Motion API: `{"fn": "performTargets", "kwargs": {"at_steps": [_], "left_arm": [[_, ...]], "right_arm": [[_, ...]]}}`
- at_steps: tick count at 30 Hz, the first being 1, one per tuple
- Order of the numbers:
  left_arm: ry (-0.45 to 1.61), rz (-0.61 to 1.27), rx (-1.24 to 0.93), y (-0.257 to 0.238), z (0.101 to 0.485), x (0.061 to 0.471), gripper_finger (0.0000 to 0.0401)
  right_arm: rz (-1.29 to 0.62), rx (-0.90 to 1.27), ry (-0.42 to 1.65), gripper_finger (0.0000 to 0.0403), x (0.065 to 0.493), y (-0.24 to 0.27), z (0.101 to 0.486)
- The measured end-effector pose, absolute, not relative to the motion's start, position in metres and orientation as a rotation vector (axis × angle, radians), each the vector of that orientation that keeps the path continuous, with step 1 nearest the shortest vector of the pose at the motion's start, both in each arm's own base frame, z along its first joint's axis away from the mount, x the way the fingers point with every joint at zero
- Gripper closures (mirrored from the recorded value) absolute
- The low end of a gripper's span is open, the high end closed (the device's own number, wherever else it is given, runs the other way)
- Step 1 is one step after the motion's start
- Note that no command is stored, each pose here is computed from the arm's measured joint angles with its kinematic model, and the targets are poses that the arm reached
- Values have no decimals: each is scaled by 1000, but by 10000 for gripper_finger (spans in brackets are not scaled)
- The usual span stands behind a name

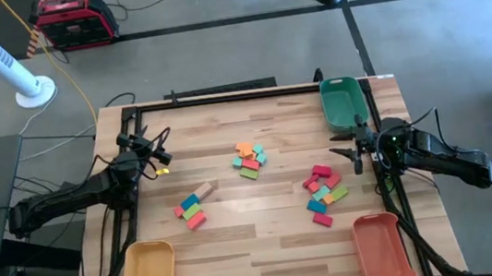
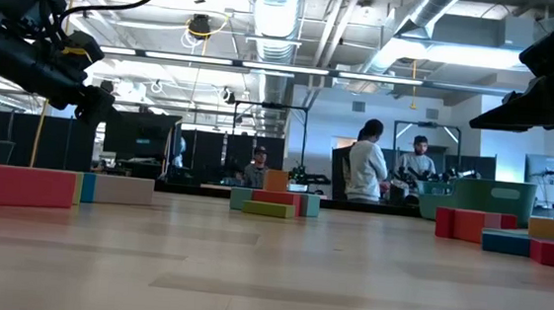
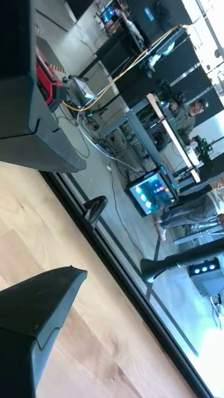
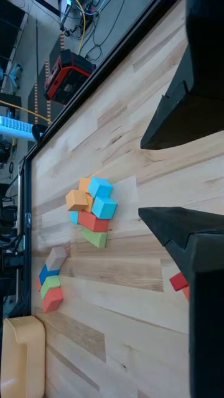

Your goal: Sort blocks by size

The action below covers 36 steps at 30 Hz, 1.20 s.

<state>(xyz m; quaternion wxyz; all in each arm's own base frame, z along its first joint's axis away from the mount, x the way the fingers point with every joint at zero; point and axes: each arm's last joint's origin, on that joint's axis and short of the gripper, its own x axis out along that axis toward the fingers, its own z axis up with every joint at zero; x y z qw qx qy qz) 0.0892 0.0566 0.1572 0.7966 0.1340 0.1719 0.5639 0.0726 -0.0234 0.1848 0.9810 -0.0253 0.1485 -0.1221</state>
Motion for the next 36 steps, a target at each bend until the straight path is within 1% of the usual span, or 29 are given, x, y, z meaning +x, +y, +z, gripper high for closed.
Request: {"fn": "performTargets", "kwargs": {"at_steps": [30, 36], "left_arm": [[369, 1211, 288, 57, 157, 89, 154], [369, 1211, 288, 57, 157, 89, 154]], "right_arm": [[-245, -52, 298, 214, 73, -23, 185], [-275, -54, 301, 214, 72, -24, 185]]}}
